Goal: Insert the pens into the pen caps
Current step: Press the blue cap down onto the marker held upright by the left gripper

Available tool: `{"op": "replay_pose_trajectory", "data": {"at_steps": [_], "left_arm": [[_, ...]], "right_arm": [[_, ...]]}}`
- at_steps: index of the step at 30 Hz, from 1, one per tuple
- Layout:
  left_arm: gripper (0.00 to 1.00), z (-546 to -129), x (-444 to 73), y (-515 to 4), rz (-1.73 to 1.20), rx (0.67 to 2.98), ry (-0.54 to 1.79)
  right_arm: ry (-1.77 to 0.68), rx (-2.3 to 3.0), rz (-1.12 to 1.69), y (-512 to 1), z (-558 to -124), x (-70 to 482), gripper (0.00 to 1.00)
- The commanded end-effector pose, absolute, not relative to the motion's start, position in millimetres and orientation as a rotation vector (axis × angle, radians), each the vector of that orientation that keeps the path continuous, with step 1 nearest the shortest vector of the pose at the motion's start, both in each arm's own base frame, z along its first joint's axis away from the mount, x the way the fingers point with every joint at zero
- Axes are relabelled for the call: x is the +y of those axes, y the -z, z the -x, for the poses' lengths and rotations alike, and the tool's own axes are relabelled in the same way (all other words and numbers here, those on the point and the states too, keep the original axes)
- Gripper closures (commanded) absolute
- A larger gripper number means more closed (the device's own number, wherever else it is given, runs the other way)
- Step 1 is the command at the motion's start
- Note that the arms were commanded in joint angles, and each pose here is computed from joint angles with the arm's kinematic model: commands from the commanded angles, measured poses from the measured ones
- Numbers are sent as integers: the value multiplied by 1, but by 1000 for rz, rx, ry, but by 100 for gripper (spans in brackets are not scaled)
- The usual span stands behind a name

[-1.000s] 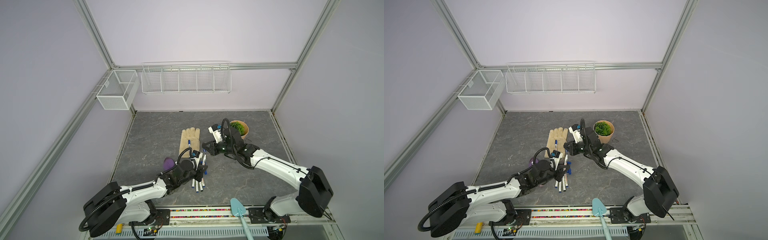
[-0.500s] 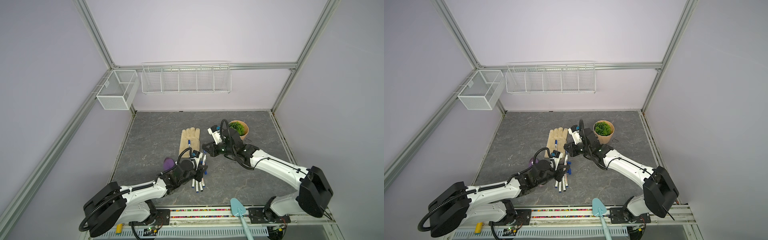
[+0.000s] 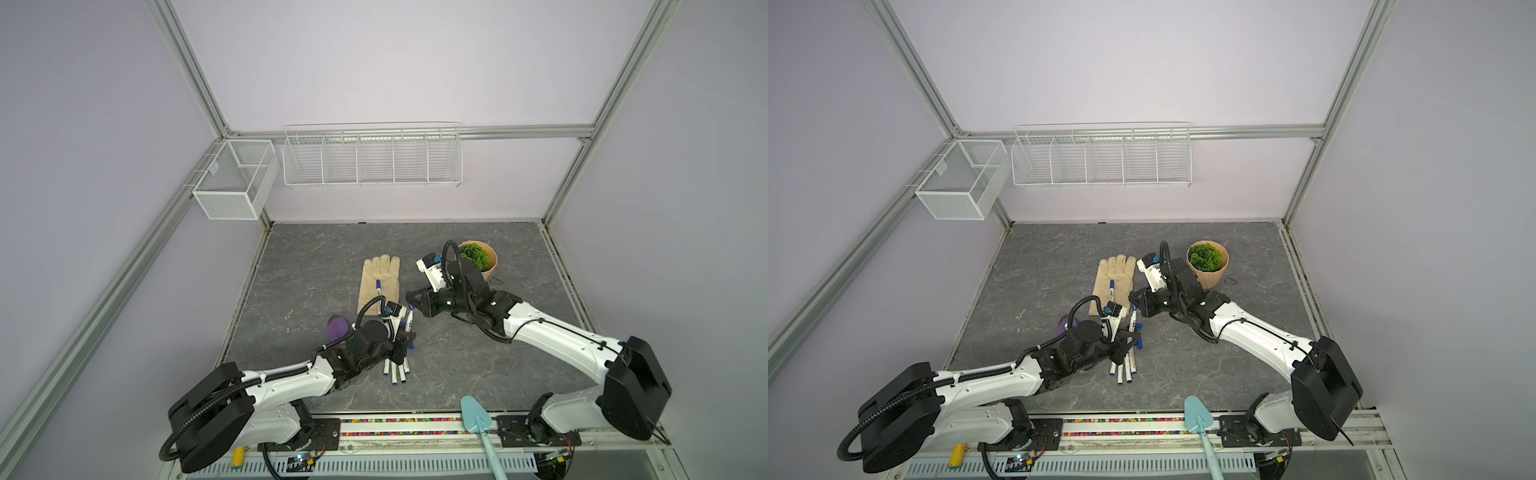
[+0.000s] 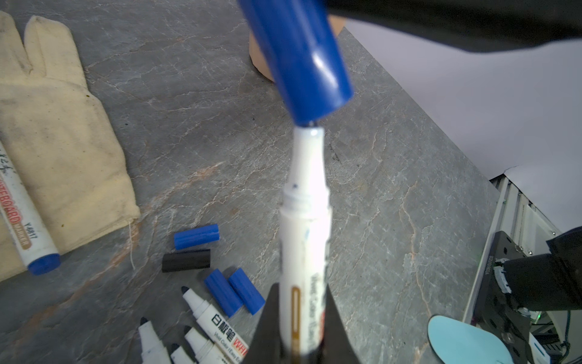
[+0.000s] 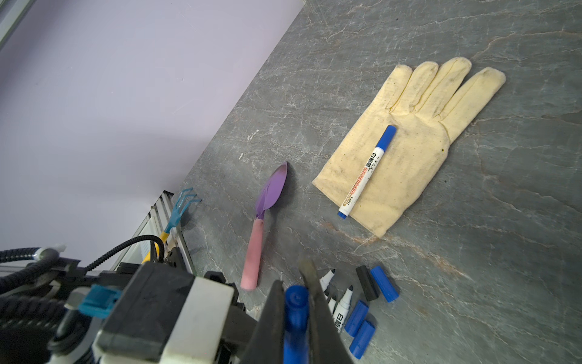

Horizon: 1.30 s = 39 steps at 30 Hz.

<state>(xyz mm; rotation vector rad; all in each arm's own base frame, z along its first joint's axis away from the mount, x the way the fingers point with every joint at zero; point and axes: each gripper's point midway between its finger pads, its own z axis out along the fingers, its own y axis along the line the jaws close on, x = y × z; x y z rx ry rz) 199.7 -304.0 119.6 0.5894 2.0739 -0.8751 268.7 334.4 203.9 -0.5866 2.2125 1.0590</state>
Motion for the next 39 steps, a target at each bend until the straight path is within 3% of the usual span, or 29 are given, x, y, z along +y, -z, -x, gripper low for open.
{"op": "replay_pose_trajectory", "data": {"at_steps": [1,11,20,29,39], "left_arm": [[100,-203,-311,-137,-601,2011,899],[100,-205,-309,-142,-586,1994,895],[100,-225,-301,-182,-391,1860,935],[100,-221,-319,-173,-486,1880,974],[100,-213,-329,-159,-642,1944,929]], "right_arm": [[-1091,2223,626,-199,-255,334,92],[-1100,2226,631,-198,-254,335,92],[-1186,2181,663,-217,-241,320,92],[-1375,2224,859,-213,-202,318,92],[-1354,2324,962,-199,-195,317,91]]}}
